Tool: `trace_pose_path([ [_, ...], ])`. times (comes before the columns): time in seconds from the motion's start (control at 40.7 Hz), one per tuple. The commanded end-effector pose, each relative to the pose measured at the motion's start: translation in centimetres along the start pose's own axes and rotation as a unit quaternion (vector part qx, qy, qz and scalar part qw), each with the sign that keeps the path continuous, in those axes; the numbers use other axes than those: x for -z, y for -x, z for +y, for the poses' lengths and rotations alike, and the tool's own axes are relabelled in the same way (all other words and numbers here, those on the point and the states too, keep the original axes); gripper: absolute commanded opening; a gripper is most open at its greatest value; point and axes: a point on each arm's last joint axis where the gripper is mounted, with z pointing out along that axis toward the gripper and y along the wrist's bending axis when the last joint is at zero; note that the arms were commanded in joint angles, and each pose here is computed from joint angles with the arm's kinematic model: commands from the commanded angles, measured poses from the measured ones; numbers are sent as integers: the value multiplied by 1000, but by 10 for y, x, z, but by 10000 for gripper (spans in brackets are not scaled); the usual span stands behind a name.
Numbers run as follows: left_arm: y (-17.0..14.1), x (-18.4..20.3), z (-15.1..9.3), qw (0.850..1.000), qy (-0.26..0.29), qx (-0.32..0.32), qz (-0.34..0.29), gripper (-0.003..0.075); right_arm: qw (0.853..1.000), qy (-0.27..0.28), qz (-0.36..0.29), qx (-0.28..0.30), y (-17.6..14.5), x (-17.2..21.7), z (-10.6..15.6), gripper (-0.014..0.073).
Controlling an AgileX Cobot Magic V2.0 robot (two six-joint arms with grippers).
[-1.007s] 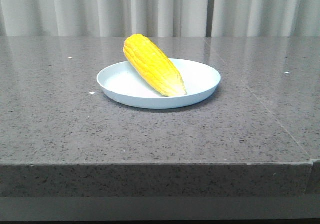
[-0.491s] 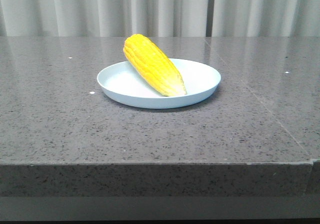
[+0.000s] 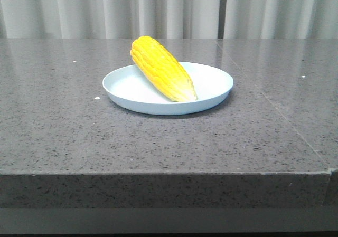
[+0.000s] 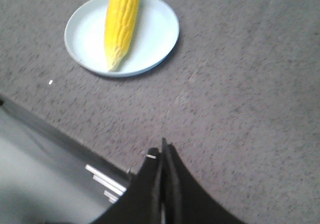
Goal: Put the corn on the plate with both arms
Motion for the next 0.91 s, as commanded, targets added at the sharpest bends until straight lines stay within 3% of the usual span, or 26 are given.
trace_pose_path([
  [0.0,2,1,0,999,-1,7,-41,-20,991,-34,-128,-15,3,5,-5,-67],
  [0.221,2,1,0,999,-1,7,-41,-20,956,-129,-261,-35,-46,-1,-15,-67],
  [0.491,2,1,0,999,-1,7,-41,-20,912,-207,-352,-32,-114,-30,-22,-67],
  [0.663,1,1,0,999,-1,7,-40,-20,899,-213,-381,-24,-133,-46,-26,-67],
  [0.884,1,1,0,999,-1,7,-40,-20,903,-212,-373,-28,-135,-48,-26,-67],
])
